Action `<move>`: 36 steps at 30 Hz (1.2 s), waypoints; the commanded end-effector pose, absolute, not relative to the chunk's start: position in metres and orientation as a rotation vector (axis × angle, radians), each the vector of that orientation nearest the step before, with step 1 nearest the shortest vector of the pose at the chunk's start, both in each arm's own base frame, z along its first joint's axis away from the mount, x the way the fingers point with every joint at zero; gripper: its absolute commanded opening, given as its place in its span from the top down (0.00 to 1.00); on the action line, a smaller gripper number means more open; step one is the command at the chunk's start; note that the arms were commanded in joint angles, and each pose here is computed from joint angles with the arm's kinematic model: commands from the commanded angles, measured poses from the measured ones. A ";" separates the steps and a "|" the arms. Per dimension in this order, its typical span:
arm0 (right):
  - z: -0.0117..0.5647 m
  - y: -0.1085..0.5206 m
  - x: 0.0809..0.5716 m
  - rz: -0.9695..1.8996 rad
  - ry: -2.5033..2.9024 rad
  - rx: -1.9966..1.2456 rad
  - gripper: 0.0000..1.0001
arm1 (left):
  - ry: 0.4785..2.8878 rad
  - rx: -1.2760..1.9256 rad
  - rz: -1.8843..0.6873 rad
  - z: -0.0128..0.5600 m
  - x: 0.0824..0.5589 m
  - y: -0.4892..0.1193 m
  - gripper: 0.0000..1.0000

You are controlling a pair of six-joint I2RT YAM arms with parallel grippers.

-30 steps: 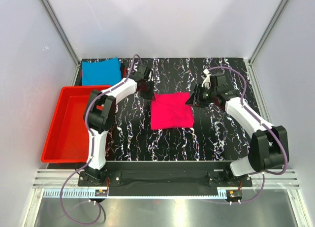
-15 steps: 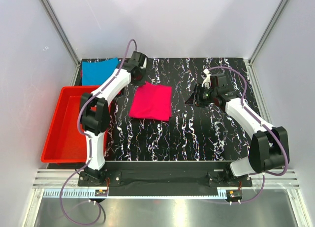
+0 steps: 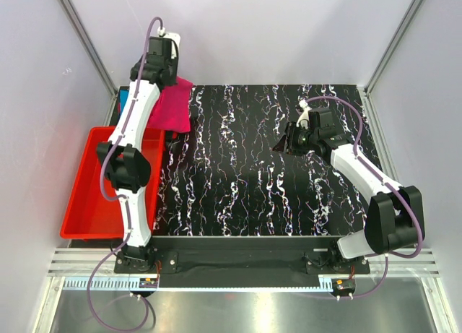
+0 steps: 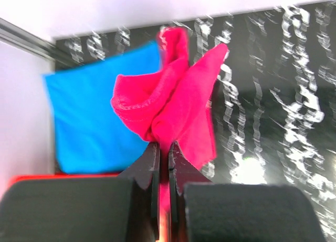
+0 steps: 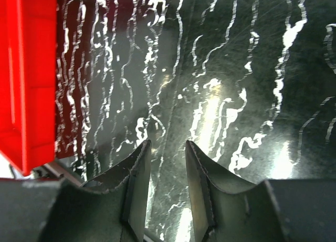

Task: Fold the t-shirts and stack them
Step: Neatly place the folded tshirt to the corner

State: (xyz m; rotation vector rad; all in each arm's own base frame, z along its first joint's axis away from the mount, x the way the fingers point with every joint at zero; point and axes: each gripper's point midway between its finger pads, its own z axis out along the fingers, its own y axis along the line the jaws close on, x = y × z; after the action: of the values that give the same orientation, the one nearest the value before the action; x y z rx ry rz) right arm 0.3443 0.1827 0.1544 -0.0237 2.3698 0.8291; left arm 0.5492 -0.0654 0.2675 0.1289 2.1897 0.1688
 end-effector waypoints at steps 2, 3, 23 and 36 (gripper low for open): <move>0.172 0.176 0.355 0.749 2.297 -0.069 0.60 | 2.051 0.161 0.295 0.298 0.582 -0.025 1.00; 0.171 0.174 0.355 0.735 2.303 -0.065 0.60 | 2.035 0.142 0.299 0.304 0.586 -0.018 1.00; 0.166 0.161 0.369 0.646 2.307 -0.042 0.59 | 1.907 -0.009 0.140 0.261 0.651 0.107 1.00; 0.165 0.159 0.370 0.639 2.310 -0.032 0.59 | 1.885 0.018 0.178 0.254 0.659 0.127 1.00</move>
State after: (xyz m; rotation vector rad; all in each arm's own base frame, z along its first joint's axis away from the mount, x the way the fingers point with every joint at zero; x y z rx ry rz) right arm 0.3587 0.1616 0.1449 -0.0178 2.3727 0.6605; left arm 0.6396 0.1161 0.2024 0.0057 2.0629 0.1559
